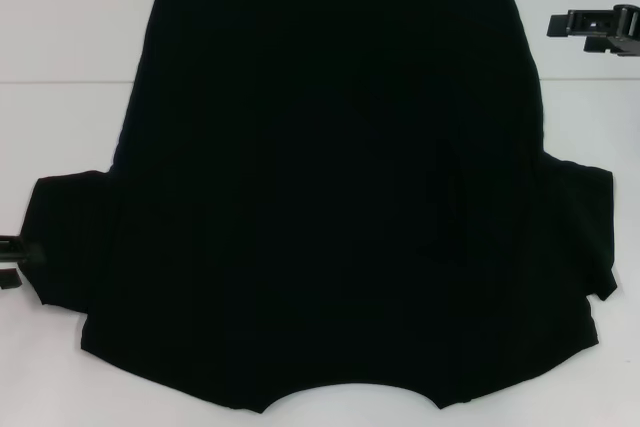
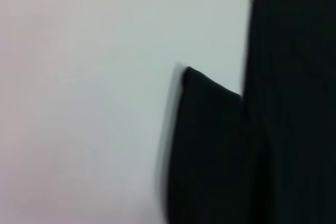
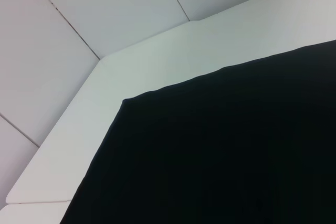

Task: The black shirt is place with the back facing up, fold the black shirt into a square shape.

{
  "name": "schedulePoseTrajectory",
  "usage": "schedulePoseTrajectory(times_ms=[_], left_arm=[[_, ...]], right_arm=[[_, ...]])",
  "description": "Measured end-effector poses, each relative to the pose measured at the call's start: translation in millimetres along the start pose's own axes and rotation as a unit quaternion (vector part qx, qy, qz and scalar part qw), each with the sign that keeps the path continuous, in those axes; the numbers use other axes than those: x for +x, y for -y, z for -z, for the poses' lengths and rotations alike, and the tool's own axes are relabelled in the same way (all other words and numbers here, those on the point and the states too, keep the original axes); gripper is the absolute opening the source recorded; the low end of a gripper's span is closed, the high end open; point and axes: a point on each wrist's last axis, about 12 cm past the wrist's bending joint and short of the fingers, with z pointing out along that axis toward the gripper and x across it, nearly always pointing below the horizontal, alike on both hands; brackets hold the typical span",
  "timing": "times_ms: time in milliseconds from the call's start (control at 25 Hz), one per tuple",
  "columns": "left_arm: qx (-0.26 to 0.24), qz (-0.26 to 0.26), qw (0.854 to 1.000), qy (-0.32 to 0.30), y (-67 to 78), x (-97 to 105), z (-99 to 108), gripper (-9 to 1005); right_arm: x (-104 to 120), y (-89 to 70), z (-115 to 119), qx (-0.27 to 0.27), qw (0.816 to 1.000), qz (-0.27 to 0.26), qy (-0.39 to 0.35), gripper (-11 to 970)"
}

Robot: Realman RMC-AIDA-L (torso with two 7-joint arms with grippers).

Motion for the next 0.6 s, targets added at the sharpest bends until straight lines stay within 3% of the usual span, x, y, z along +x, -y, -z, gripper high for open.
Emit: schedulePoseTrajectory(times_ms=[280,600], left_arm=[[-0.013,0.005,1.000,-0.005,-2.0,1.3,-13.7,496],[-0.026,-0.013,0.999,-0.023,7.7,-0.9,-27.2,490]], right_arm=[[0.4,-0.2,-0.3,0.000,1.000,0.000,0.000,793],[-1.6,0.0,0.8,0.001,1.000,-0.007,0.003,794]])
